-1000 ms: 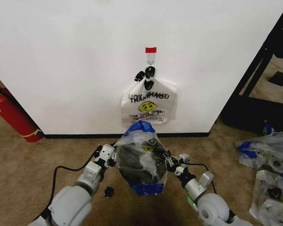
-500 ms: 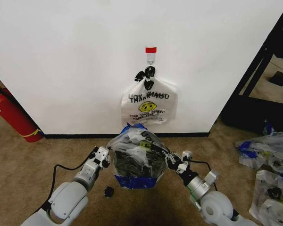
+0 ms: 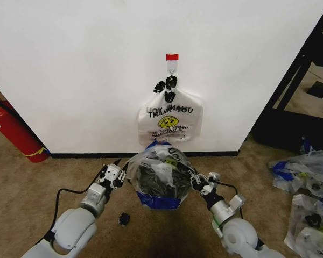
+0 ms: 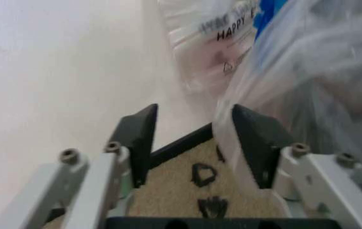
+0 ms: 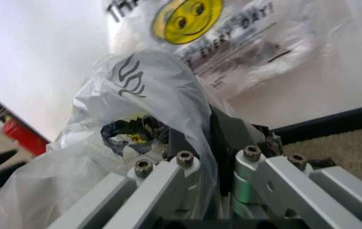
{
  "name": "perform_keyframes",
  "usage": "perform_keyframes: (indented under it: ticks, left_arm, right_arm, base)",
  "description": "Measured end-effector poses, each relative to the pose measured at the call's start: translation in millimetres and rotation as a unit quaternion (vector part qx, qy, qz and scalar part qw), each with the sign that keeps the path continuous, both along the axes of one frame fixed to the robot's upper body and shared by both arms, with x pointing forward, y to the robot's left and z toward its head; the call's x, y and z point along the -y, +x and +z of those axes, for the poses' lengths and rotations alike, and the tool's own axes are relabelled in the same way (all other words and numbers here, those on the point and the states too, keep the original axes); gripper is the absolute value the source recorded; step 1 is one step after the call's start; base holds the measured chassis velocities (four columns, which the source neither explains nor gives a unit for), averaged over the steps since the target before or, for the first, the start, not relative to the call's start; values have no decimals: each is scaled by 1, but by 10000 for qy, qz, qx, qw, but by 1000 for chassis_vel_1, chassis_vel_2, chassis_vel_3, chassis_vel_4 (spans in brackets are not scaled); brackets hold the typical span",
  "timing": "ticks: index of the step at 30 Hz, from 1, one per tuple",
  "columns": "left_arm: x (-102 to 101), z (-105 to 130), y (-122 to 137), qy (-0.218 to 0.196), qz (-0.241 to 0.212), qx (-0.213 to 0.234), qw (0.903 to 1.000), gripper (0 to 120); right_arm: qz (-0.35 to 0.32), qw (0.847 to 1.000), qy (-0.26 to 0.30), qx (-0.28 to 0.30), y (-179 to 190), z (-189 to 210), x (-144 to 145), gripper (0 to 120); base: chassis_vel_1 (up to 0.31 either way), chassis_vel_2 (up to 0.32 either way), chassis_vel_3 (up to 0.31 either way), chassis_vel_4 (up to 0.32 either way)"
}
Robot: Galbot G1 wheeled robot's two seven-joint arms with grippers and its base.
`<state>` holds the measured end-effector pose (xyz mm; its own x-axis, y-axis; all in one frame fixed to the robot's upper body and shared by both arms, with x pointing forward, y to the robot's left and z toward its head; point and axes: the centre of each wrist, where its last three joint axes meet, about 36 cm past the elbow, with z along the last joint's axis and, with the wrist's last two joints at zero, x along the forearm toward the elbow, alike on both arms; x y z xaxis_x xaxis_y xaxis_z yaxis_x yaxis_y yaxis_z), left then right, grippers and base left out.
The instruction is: Pick up the garbage bag from the wall and place it over the trash bin.
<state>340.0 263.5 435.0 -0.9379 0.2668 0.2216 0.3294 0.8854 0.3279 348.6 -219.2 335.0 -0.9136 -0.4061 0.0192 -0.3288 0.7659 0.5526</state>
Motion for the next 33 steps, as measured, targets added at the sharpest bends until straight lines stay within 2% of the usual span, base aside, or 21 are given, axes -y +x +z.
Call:
perform_keyframes:
  ticks: [2,3,5,6,7,9,10,11,14,17,18,20,24,25,26,29,33]
  left_arm:
    - [-6,-3,-3,194,-18,63,9998,58]
    - [-6,-3,-3,194,-18,63,9998,58]
    - [-4,-4,-14,128,60,2,9999,69]
    - [0,-2,-20,-11,138,-73,9999,71]
    - [10,2,-33,-372,331,-288,9983,77]
    - [27,7,-50,-1030,672,-731,9897,86]
    - [27,7,-50,-1030,672,-731,9897,86]
    - [34,10,-56,-1321,809,-978,9831,88]
    - [55,21,-71,-2346,1083,-1913,9469,98]
    - [64,32,-76,-2830,1001,-2458,9217,100]
    - [64,32,-76,-2830,1001,-2458,9217,100]
    - [67,35,-76,-2991,951,-2611,9129,100]
    - [72,39,-68,-3489,853,-2878,8878,99]
    - [73,40,-67,-3582,831,-2928,8826,98]
    - [73,40,-67,-3582,831,-2928,8826,98]
    - [74,44,-66,-3921,731,-3063,8643,95]
    - [77,47,-65,-4158,669,-3110,8520,91]
  right_arm:
    - [-120,9999,76,-59,2,0,0,1]
    - [-120,9999,76,-59,2,0,0,1]
    - [-231,9996,124,-69,3,-3,0,1]
    - [-267,9995,137,-60,3,-4,0,1]
    - [-311,9994,165,-44,3,-6,0,1]
    - [-356,9992,202,-22,2,-8,0,1]
    - [-356,9992,202,-22,2,-8,0,1]
    - [-371,9991,207,-10,1,-9,1,1]
    - [-395,9990,224,52,1,-10,2,1]
    - [-382,9988,279,129,2,-7,2,1]
    - [-382,9988,279,129,2,-7,2,1]
    - [-369,9986,327,183,3,-5,2,1]
    - [-323,9980,467,273,0,1,-2,1]
    - [-318,9980,474,273,-1,2,-2,1]
    - [-318,9980,474,273,-1,2,-2,1]
    - [-306,9979,491,280,-3,3,-3,1]
    - [-291,9978,513,302,-5,6,-4,1]
  base:
    - [0,0,0,0]
    - [0,0,0,0]
    - [0,0,0,0]
    - [0,0,0,0]
    - [0,0,0,0]
    - [0,0,0,0]
    - [0,0,0,0]
    - [0,0,0,0]
    - [0,0,0,0]
    - [0,0,0,0]
    - [0,0,0,0]
    - [0,0,0,0]
    - [0,0,0,0]
    - [0,0,0,0]
    - [0,0,0,0]
    - [0,0,0,0]
    - [0,0,0,0]
